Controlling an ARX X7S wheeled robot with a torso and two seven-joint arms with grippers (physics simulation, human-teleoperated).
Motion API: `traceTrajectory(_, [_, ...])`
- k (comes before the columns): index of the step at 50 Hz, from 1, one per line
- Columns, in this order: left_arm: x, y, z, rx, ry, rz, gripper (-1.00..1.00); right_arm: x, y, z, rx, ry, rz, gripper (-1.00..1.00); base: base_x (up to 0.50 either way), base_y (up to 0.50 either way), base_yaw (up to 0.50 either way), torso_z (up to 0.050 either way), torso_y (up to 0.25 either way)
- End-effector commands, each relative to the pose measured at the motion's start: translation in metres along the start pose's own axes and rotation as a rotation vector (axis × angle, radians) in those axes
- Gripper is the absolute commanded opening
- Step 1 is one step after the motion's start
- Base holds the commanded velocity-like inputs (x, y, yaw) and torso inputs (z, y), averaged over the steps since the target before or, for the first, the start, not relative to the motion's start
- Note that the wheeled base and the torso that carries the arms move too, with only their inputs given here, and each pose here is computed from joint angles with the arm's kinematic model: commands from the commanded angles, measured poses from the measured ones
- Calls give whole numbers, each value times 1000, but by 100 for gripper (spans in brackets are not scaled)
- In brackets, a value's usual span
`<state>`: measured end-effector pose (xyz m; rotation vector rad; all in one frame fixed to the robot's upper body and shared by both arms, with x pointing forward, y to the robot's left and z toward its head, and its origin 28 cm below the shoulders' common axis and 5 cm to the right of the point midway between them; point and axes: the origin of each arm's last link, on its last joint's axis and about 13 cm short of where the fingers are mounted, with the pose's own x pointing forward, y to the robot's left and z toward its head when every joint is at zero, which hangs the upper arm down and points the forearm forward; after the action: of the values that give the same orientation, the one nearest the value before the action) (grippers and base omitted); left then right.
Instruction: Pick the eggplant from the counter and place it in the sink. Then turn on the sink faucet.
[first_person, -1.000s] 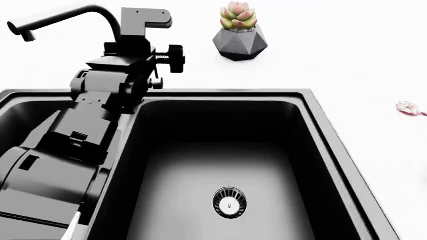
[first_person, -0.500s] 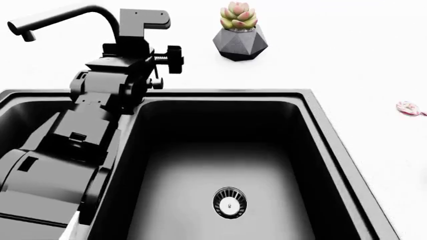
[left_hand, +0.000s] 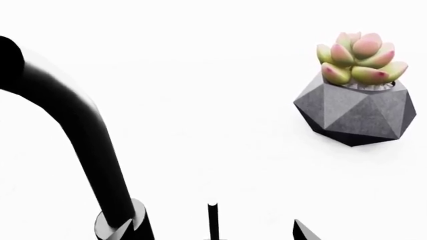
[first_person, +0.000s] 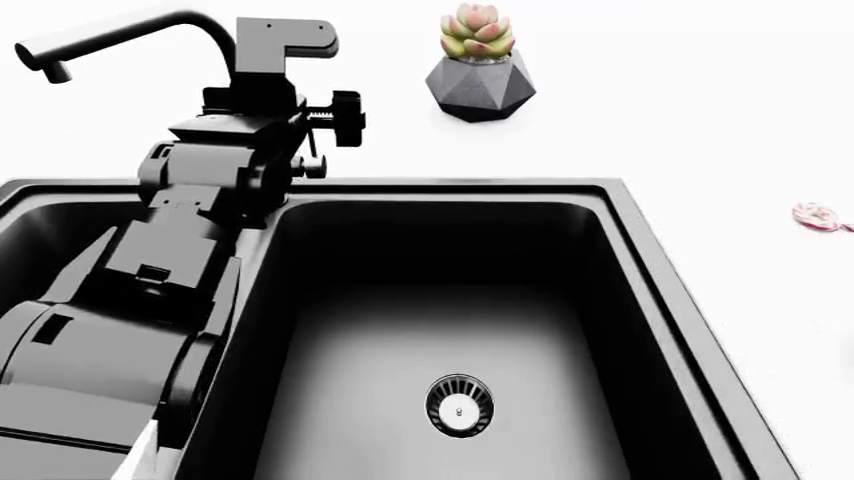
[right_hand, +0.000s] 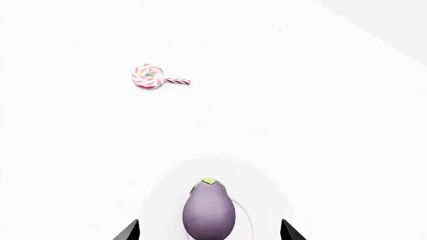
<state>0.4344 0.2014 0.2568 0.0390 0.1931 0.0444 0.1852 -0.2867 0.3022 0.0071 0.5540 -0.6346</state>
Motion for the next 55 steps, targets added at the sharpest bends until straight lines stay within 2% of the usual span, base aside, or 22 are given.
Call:
traceTrajectory(1, [-1, -6, 3, 10, -9, -21, 100, 22, 12, -1, 26, 12, 40, 100, 0, 0, 0, 0, 0])
traceTrajectory(15, [0, -4, -1, 2, 0, -15, 100, 56, 22, 8, 80, 68, 21, 100, 0, 0, 0, 0, 0])
traceTrajectory(35, [1, -1, -3, -2, 3, -10, 100, 67, 21, 7, 95, 98, -14, 100, 0, 0, 0, 0, 0])
traceTrajectory(37, [1, -1, -5, 0, 8, -9, 100, 75, 18, 0, 98, 131, -26, 100, 0, 0, 0, 0, 0])
traceTrajectory(55, [1, -1, -9, -2, 14, -11, 100, 87, 17, -12, 96, 170, -40, 100, 0, 0, 0, 0, 0])
